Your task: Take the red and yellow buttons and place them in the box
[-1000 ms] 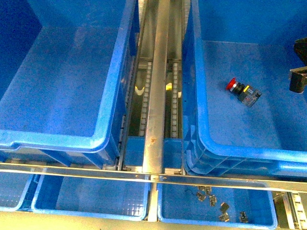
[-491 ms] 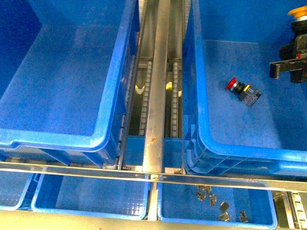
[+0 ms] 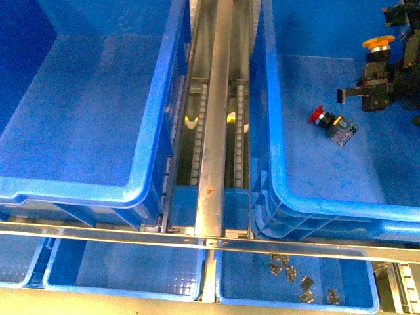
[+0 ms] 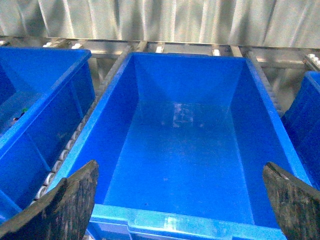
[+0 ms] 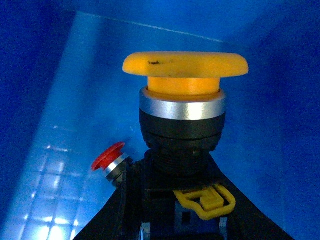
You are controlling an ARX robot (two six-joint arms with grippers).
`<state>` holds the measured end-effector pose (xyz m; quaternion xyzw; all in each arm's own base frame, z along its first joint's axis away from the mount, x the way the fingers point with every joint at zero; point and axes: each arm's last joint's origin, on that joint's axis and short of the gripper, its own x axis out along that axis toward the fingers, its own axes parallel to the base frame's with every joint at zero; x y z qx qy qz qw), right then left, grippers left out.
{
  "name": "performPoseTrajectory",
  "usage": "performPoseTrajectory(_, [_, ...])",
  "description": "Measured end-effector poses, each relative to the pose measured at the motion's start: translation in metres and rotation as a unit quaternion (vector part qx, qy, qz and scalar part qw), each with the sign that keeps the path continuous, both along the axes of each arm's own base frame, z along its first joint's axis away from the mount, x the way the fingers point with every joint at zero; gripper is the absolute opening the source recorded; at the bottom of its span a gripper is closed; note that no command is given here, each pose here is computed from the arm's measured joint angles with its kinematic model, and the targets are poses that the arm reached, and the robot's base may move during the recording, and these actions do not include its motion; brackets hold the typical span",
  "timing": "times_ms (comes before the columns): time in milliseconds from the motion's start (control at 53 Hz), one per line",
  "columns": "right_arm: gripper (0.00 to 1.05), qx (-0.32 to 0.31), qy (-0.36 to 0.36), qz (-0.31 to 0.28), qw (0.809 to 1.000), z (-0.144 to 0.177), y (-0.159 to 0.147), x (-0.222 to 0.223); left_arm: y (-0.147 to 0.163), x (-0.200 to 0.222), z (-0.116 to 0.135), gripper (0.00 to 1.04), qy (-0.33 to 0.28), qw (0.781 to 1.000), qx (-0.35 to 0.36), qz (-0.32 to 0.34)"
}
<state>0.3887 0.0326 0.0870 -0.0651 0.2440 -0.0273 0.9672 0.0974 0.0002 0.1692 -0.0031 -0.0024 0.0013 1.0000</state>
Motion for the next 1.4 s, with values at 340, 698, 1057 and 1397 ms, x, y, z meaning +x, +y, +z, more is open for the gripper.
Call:
performPoseTrajectory(340, [0.27, 0.005, 0.049, -0.06, 0.997, -0.031, -0.002, 0.043, 0.0, 0.0, 0.0, 0.97, 0.0, 1.0, 0.0, 0.0])
performPoseTrajectory(698, [0.49, 0.015, 0.069, -0.055, 0.996, -0.032, 0.006, 0.051, 0.0, 0.0, 0.0, 0.97, 0.0, 1.0, 0.0, 0.0])
performPoseTrajectory(1057, [1.0, 0.028, 0.023, -0.031, 0.999, -0.017, 0.004, 0.024, 0.0, 0.0, 0.0, 0.97, 0.0, 1.0, 0.0, 0.0])
performPoseTrajectory(1397, [0.99, 0.106, -0.031, 0.005, 0.994, 0.044, -0.001, -0.097, 0.0, 0.0, 0.0, 0.97, 0.0, 1.0, 0.0, 0.0])
